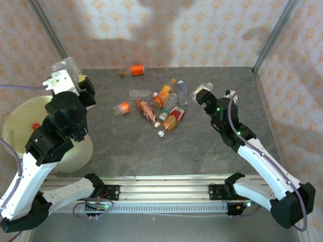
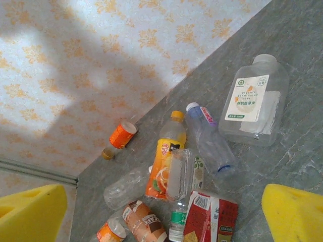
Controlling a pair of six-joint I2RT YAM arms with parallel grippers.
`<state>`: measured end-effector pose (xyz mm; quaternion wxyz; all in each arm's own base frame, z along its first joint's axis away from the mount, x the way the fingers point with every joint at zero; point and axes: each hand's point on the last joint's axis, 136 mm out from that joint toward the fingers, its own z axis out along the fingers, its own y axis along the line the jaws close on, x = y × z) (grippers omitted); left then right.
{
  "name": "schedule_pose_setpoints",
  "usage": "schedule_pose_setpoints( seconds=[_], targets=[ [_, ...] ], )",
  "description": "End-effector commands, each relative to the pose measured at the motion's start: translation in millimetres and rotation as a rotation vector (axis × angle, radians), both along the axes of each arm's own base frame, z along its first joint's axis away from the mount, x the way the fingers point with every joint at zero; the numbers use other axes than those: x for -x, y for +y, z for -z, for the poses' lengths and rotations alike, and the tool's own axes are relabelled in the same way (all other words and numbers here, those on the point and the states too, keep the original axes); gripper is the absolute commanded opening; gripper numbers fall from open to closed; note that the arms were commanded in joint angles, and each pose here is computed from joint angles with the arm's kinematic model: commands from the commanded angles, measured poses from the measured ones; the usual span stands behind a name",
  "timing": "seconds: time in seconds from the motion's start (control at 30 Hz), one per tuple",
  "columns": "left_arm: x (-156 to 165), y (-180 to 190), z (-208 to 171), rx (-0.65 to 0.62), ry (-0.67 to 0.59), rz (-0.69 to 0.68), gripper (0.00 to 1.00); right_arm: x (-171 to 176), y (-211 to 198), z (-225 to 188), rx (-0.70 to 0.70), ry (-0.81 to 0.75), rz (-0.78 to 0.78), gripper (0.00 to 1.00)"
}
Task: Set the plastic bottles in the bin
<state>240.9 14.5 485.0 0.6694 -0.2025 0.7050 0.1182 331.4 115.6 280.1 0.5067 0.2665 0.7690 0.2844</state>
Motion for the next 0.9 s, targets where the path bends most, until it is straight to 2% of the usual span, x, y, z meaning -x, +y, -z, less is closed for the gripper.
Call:
schedule_pose_setpoints(
  seconds=[0.0,0.23,0.4,0.73,0.87],
  targets=[
    [26,46,2,-0.083,0.033,-0.255,0.5,-4,-3,0,-0.009,-0.014,0.029,0.99],
    [55,105,17,-0.057,0.046,-0.509,0.5,-7,0,-1,-0.015,-0.021,0.023,0.99],
    [69,129,34,-0.087,0.135,-0.646,0.5,-11,5,1,-0.011,-0.01,0.001,0.99],
    [104,159,68,-0.106,0.281,-0.823,0.5,-18,14,2,0.019,0.005,-0.042,0.99],
    [114,171,87,-0.053,0.361,-0.856,0.5,-20,18,2,0.04,0.017,-0.065,0.99]
  ],
)
